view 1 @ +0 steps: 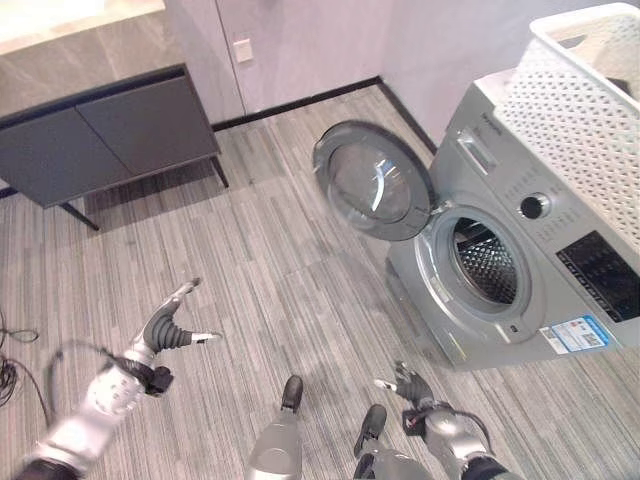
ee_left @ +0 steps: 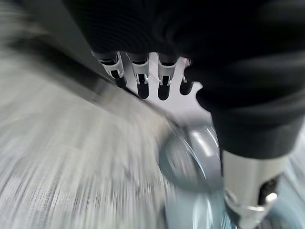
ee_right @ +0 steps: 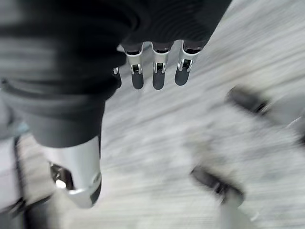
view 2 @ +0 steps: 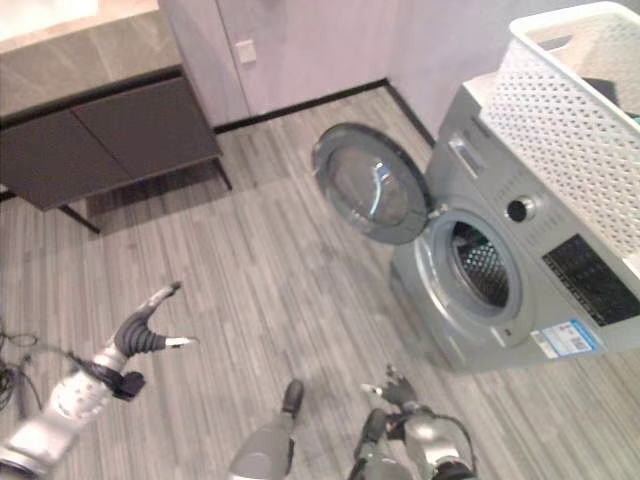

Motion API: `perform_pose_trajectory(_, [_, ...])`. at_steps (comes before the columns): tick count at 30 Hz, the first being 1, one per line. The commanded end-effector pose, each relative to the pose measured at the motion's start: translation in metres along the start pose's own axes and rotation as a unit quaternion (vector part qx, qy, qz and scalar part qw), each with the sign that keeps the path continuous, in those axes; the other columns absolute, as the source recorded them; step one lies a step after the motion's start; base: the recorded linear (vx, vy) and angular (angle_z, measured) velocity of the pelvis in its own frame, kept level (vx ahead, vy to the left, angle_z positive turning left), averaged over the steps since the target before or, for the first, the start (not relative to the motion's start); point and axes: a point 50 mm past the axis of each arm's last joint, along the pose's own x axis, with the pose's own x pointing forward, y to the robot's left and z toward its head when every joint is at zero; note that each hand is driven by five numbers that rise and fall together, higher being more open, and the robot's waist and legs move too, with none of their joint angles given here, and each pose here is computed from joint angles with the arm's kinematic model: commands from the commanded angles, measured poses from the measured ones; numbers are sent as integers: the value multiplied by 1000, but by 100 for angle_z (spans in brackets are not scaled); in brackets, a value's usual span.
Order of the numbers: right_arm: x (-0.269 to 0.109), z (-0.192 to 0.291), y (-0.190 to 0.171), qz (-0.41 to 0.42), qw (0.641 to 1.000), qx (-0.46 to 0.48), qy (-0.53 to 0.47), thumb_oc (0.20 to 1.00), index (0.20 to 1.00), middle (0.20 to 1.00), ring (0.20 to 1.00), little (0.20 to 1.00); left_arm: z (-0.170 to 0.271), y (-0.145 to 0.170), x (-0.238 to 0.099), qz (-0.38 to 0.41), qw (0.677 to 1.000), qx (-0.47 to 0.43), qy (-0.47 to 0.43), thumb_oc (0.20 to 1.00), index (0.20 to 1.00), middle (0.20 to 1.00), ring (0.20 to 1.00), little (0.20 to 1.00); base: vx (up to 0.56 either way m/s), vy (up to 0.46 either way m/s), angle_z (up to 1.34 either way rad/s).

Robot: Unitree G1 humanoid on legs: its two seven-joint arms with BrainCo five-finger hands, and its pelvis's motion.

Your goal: Grab the laundry basket,head to the washer,open it,put in the laundry and shut it.

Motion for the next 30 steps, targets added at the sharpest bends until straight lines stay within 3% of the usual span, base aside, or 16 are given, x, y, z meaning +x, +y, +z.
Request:
perform_pose_trajectory(1, [4,26,24,33,998,10,-46,1000,1000,1000,1000,1000,14,5,9,-69,997,28,-37,1000,1000,1000,1000,1000,36,-3,-13])
perform_pose_trajectory(3, [3,21,20,29,999,15,-38,1000,1000,1000,1000,1000,18,5,14,-106,993,31,-37,1000,1000,1000,1000,1000,25,7,-7])
perform_pose_trajectory(5, [0,12,19,35,999,28,-27,1000,1000,1000,1000,1000,23,-15,29,-254,966,-43,-8,1000,1000,1000,1000,1000,26,19,-10])
perform_pose_trajectory(7, [-1,12,19,36,998,35,-30,1000,1000,1000,1000,1000,24,-24,39,-287,955,-80,4,1000,1000,1000,1000,1000,-63,-1,-41])
perform_pose_trajectory(8, [-1,53,15,29,992,76,-101,1000,1000,1000,1000,1000,51,-73,98,-296,929,-223,18,1000,1000,1000,1000,1000,-204,-6,-44])
perform_pose_trajectory(9, [-7,78,12,23,982,104,-157,1000,1000,1000,1000,1000,82,-97,131,-212,926,-311,-15,1000,1000,1000,1000,1000,-223,2,3])
perform_pose_trajectory(12, [-9,91,9,9,977,108,-183,1000,1000,1000,1000,1000,112,-115,156,-145,920,-364,-13,1000,1000,1000,1000,1000,-106,37,40])
perform_pose_trajectory(14, [0,163,34,20,969,66,-238,1000,1000,1000,1000,1000,156,-128,177,-93,916,-390,-6,1000,1000,1000,1000,1000,-128,85,-108])
perform_pose_trajectory(15, [0,163,34,20,969,65,-238,1000,1000,1000,1000,1000,156,-128,177,-92,916,-390,-6,1000,1000,1000,1000,1000,-103,31,-85])
perform_pose_trajectory(18, [-9,270,35,-36,950,9,-309,1000,1000,1000,1000,1000,188,-117,185,-43,918,-392,-38,1000,1000,1000,1000,1000,-122,-19,-74])
perform_pose_trajectory(21, [-48,358,-25,-117,916,95,-372,1000,1000,1000,1000,1000,199,-107,177,-25,913,-395,-102,1000,1000,1000,1000,1000,-80,-65,3])
perform_pose_trajectory(24, [-81,379,-114,-199,888,161,-382,1000,1000,1000,1000,1000,165,-106,151,-54,898,-418,-127,1000,1000,1000,1000,1000,-10,-104,38])
perform_pose_trajectory(30, [-89,359,-165,-237,880,169,-374,1000,1000,1000,1000,1000,97,-101,112,-54,894,-434,-92,1000,1000,1000,1000,1000,47,2,49])
